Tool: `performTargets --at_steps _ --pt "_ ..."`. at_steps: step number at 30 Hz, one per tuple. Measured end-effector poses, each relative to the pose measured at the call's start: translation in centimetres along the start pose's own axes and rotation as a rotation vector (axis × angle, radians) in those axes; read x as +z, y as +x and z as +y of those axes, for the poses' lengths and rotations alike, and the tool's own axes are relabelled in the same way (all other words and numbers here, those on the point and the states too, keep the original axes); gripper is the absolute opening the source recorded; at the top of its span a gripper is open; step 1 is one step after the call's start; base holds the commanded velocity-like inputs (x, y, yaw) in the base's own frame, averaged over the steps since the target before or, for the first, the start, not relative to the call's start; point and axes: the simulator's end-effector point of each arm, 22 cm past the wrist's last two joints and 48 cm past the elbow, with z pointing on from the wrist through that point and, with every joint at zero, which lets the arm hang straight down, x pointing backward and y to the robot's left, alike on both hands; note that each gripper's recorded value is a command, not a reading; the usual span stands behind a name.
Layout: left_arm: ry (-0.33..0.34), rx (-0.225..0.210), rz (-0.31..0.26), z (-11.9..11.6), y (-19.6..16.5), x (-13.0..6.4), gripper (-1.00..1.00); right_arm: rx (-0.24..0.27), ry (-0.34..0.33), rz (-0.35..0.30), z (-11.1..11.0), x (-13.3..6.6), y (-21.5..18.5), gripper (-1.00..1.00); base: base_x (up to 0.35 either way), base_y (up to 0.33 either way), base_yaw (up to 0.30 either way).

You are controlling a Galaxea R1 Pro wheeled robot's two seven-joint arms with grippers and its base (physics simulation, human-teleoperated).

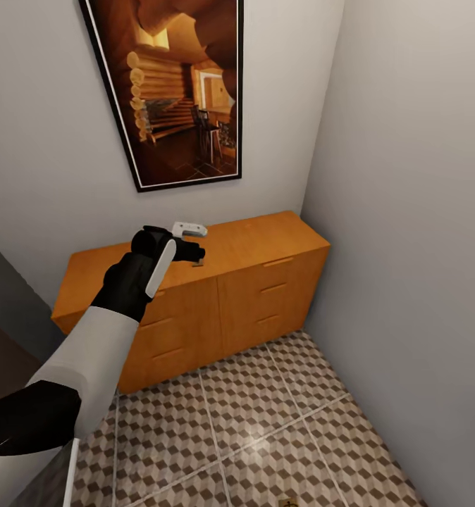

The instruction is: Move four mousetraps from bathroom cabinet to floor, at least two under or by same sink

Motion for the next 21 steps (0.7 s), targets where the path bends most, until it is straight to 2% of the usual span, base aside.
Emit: performTargets --at_steps 9,21 --pt "0.000 0.000 0.024 -0.04 0.87 0.53 1.00 0.000 0.000 0.000 -0.01 0.00 -0.01 -1.00 0.146 0.000 0.000" --pt "-0.001 0.000 0.029 0.04 1.04 0.64 1.00 0.000 0.000 0.000 0.00 0.01 -0.01 -1.00 0.104 0.000 0.000"
